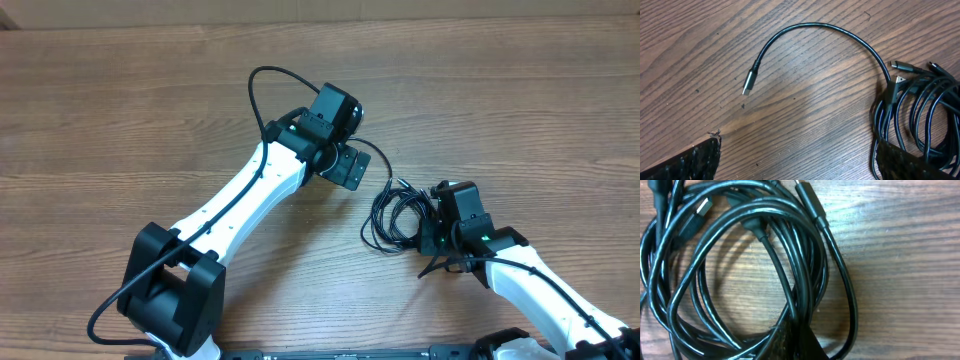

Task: Untangle cables

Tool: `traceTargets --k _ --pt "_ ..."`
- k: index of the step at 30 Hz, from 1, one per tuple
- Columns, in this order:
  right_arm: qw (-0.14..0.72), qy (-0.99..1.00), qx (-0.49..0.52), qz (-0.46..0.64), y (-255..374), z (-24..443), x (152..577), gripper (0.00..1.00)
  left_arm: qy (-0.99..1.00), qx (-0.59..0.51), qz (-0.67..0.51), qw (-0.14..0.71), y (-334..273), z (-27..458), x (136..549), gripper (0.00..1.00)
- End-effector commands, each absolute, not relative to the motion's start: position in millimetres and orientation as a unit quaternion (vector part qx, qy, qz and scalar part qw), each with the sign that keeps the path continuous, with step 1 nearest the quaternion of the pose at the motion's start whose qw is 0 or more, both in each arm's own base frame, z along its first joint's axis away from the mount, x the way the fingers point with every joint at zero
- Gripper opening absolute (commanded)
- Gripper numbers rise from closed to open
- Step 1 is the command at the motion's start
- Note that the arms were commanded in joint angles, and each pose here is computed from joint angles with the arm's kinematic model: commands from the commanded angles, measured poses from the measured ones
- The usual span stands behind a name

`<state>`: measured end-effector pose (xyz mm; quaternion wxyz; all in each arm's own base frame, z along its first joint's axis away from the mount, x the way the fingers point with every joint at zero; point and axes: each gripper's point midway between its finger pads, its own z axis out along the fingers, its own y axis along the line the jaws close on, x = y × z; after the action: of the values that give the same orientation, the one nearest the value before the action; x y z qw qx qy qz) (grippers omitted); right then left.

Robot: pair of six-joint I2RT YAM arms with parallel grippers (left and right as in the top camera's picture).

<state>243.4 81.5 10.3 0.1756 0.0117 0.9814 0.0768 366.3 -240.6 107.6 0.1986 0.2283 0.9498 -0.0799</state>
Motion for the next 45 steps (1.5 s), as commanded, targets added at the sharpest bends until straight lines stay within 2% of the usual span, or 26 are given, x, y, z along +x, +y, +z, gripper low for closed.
traceTargets --k 1,8,15,21,25,30,33,38,40,45 --pt "0.185 0.979 0.008 0.081 86.0 29.1 252.8 0.04 0.951 0.224 -0.084 0.198 -241.5 107.3 368.6 0.99" --pt "0.225 0.97 0.007 0.094 89.3 109.7 263.6 0.04 0.951 0.224 -0.084 0.198 -241.5 107.3 368.6 1.0" --pt "0.351 0.927 0.004 0.133 91.2 190.6 270.0 0.04 0.951 0.224 -0.084 0.198 -241.5 107.3 368.6 0.99" --pt "0.424 0.897 0.037 0.117 71.3 227.0 262.5 0.04 0.951 0.224 -0.084 0.198 -241.5 107.3 368.6 1.0" --pt "0.424 0.9 0.057 0.084 57.7 223.7 260.8 0.04 0.951 0.224 -0.084 0.198 -241.5 107.3 368.6 1.0" --pt "0.378 0.922 0.089 0.011 32.4 198.1 250.0 0.04 0.951 0.224 -0.084 0.198 -241.5 107.3 368.6 0.99" --pt "0.354 0.927 0.126 0.003 27.2 187.2 246.4 0.04 0.951 0.224 -0.084 0.198 -241.5 107.3 368.6 0.99" --pt "0.306 0.934 0.184 0.001 25.4 166.3 241.2 0.19 0.951 0.224 -0.084 0.198 -241.5 107.3 368.6 0.99" --pt "0.286 0.937 0.2 -0.004 24.6 157.3 239.2 0.33 0.951 0.224 -0.084 0.198 -241.5 107.3 368.6 1.0" --pt "0.252 0.947 0.197 -0.022 26.2 138.8 243.7 0.46 0.951 0.224 -0.084 0.198 -241.5 107.3 368.6 0.99"
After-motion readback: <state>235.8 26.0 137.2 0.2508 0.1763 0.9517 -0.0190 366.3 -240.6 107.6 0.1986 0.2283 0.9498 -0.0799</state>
